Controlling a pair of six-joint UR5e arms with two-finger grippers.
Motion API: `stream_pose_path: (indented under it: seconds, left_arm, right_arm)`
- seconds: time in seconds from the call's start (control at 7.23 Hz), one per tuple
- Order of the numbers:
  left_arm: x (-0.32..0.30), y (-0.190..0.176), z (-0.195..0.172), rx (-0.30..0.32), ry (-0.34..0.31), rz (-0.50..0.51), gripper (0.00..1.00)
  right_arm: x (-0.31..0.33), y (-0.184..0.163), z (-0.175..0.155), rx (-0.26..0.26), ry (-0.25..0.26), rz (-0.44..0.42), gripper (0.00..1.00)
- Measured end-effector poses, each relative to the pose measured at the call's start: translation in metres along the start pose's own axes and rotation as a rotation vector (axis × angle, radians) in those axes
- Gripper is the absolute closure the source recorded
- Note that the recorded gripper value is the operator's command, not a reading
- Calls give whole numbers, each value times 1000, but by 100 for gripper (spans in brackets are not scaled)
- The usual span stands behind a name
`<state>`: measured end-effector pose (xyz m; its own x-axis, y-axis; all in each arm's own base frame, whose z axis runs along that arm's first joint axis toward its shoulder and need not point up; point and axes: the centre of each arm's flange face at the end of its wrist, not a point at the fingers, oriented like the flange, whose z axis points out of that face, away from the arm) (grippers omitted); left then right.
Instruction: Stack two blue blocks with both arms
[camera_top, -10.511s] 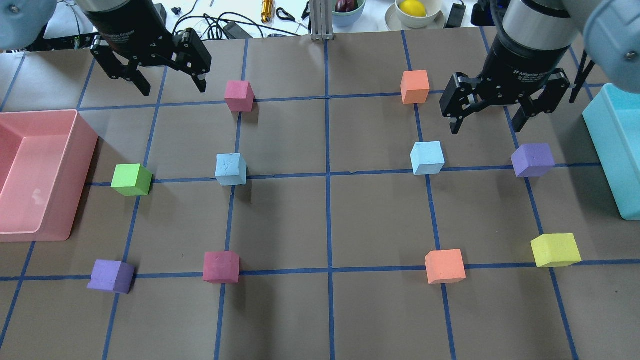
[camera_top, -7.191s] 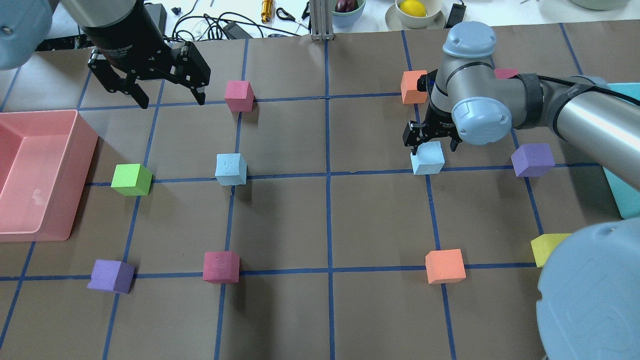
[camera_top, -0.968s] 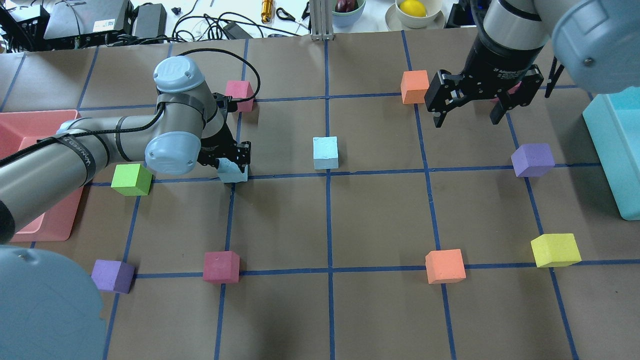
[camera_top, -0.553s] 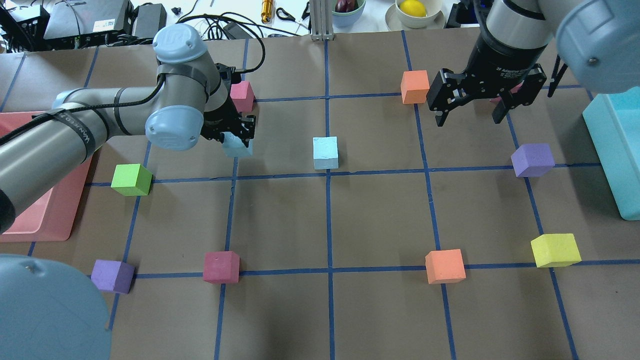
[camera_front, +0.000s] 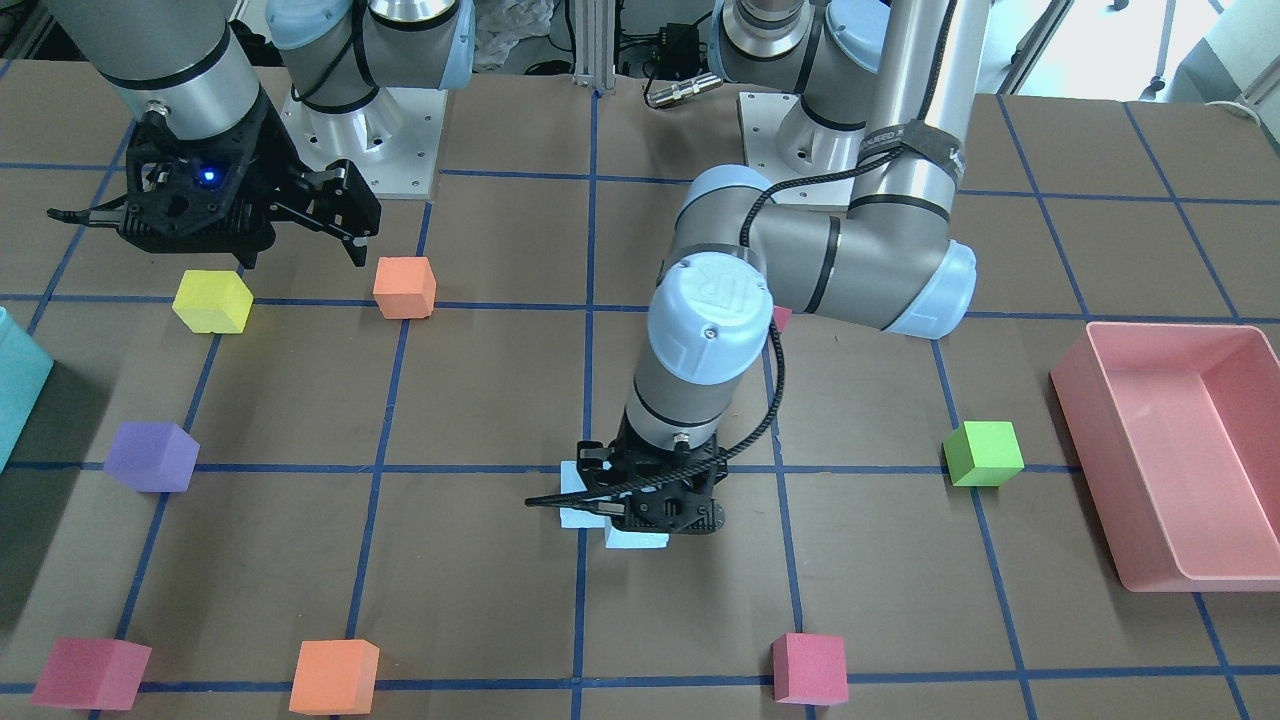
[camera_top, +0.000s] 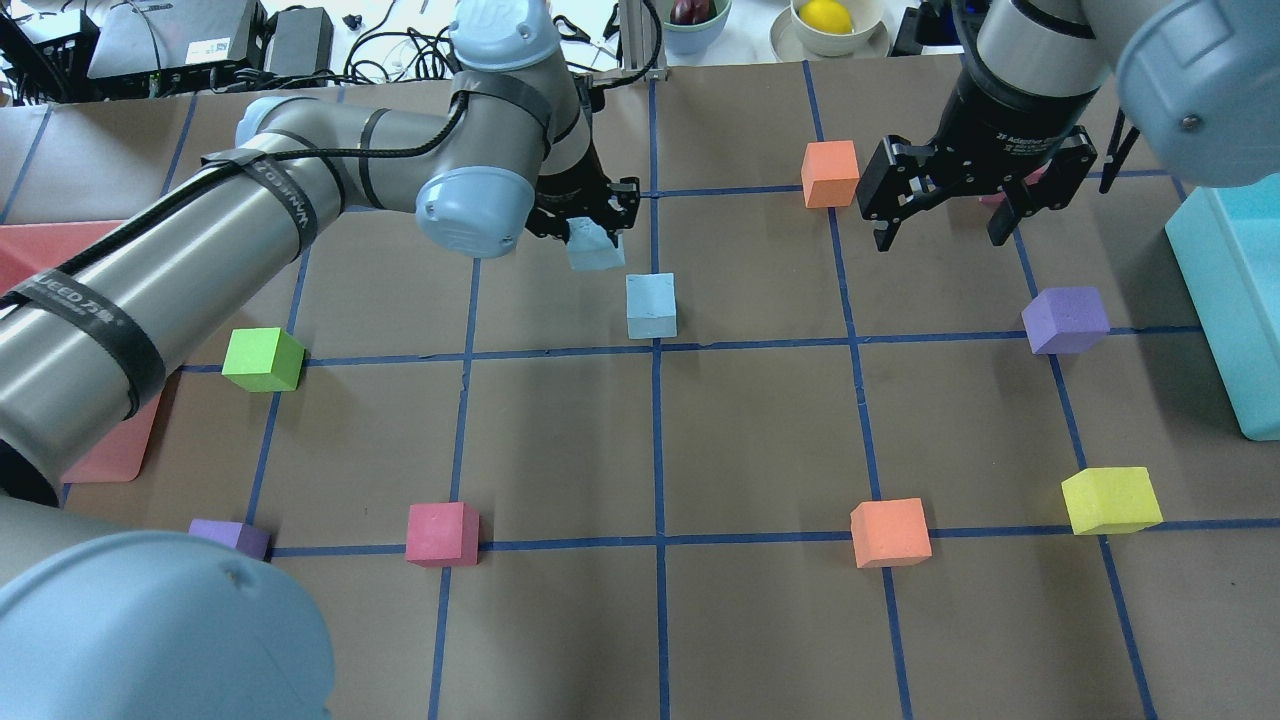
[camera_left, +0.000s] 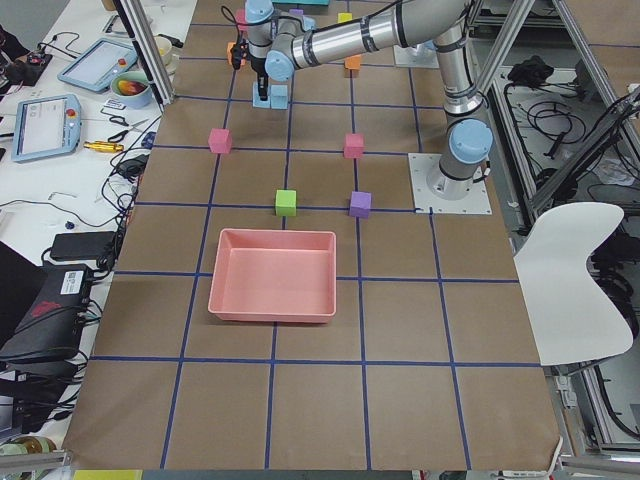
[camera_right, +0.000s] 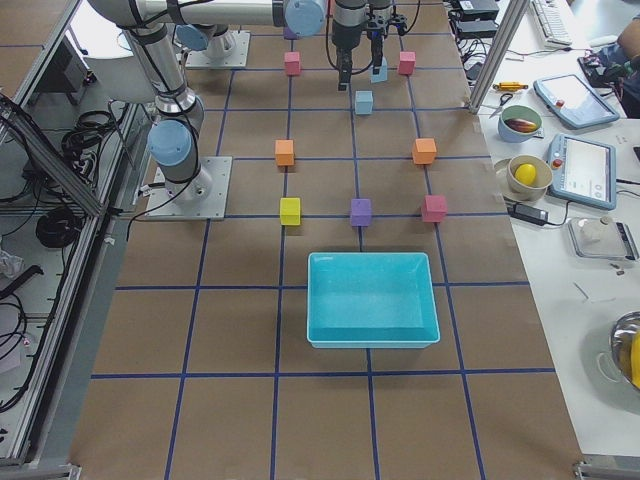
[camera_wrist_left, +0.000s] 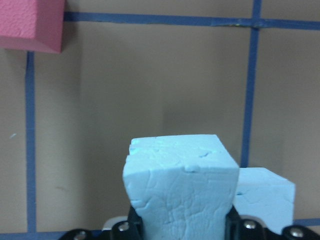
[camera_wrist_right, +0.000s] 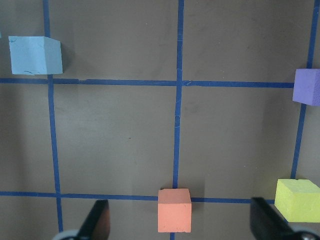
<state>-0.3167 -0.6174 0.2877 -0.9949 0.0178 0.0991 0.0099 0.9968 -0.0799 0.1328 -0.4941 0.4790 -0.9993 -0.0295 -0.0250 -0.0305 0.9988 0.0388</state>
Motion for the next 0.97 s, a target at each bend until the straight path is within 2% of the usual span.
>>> stream_pose_path:
  seconds: [0.55,0.97]
  left_arm:
    - [36,21,27,-54,-8,44,100]
    - [46,31,22,-84,-20,62,100]
  right_arm:
    - [3,0,0,1,25,-9,0]
    - [3,0,1,-2,28,-6,0]
